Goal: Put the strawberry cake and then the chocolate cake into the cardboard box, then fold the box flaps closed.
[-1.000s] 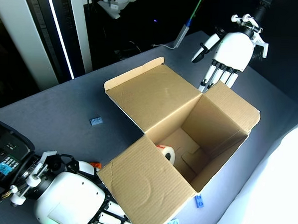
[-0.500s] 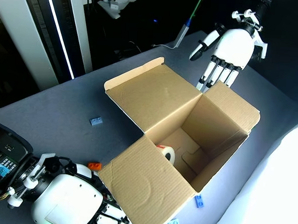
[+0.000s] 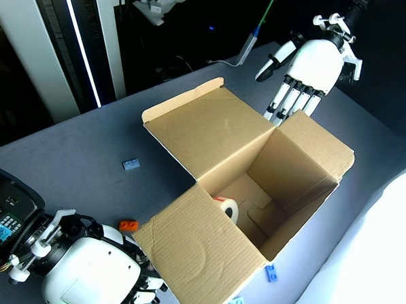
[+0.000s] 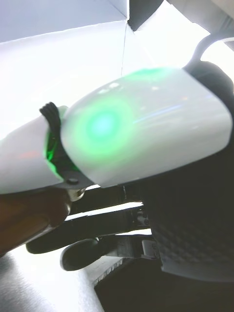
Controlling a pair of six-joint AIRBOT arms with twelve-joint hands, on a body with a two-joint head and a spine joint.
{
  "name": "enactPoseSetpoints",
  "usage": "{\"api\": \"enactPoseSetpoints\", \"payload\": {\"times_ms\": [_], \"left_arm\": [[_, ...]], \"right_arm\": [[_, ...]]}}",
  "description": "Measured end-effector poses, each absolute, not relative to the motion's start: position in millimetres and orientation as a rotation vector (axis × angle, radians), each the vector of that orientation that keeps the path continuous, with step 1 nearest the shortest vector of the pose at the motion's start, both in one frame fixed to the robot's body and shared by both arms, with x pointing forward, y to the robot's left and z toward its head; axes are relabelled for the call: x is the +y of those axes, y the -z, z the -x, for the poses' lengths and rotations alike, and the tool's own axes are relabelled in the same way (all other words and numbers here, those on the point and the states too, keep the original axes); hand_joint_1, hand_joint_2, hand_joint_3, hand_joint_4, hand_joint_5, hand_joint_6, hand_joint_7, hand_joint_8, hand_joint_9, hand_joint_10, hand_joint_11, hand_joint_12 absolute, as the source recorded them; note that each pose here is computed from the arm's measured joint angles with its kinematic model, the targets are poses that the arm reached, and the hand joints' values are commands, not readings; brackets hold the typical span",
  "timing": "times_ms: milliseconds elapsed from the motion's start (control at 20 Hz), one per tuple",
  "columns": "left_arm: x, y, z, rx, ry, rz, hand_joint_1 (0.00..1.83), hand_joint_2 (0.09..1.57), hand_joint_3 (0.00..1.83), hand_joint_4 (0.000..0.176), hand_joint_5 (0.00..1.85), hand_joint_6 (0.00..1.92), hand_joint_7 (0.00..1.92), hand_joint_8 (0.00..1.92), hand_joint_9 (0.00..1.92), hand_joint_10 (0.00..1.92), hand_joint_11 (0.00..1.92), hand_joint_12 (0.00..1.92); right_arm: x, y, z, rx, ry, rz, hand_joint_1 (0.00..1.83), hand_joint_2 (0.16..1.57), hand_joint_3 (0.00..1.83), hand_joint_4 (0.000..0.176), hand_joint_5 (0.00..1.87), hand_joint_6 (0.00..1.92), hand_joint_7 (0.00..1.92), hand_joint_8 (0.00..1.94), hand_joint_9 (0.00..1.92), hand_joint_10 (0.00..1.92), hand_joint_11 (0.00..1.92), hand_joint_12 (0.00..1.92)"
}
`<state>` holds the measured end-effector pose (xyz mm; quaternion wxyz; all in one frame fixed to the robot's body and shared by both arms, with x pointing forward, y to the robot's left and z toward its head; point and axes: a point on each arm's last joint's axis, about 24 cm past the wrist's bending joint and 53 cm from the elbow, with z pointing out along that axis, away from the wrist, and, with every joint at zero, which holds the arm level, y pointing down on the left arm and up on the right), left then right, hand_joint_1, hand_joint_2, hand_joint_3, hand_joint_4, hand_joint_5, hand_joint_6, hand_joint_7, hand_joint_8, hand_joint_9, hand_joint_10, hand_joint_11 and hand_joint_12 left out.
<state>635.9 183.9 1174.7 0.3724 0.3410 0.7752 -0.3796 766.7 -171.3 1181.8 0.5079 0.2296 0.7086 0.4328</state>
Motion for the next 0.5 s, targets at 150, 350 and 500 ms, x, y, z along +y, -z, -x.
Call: {"api": "enactPoseSetpoints", "payload": {"times_ms": [150, 350, 500], "left_arm": [[185, -1174, -636, 1.987, 0.967, -0.876, 0.00, 1.23, 0.00, 0.000, 0.11, 0.00, 0.12, 0.00, 0.12, 0.00, 0.00, 0.56], [186, -1176, -643, 1.981, 0.949, -0.856, 0.00, 1.24, 0.00, 0.000, 0.12, 0.00, 0.15, 0.00, 0.14, 0.00, 0.00, 0.54], [186, -1176, -642, 1.988, 0.957, -0.851, 0.00, 1.25, 0.00, 0.000, 0.13, 0.01, 0.15, 0.00, 0.14, 0.01, 0.00, 0.61]], "right_arm": [[-200, -1197, -766, 1.674, -1.024, -0.587, 1.21, 1.16, 0.00, 0.000, 1.00, 0.89, 0.82, 1.33, 0.59, 1.21, 0.26, 1.77], [-224, -1222, -767, 1.616, -1.030, -0.619, 1.19, 1.19, 0.00, 0.000, 0.89, 1.05, 0.79, 1.39, 0.54, 1.29, 0.20, 1.81], [-233, -1259, -770, 1.533, -1.042, -0.602, 1.19, 1.19, 0.00, 0.000, 0.93, 1.05, 0.77, 1.35, 0.57, 1.19, 0.27, 1.73]]}}
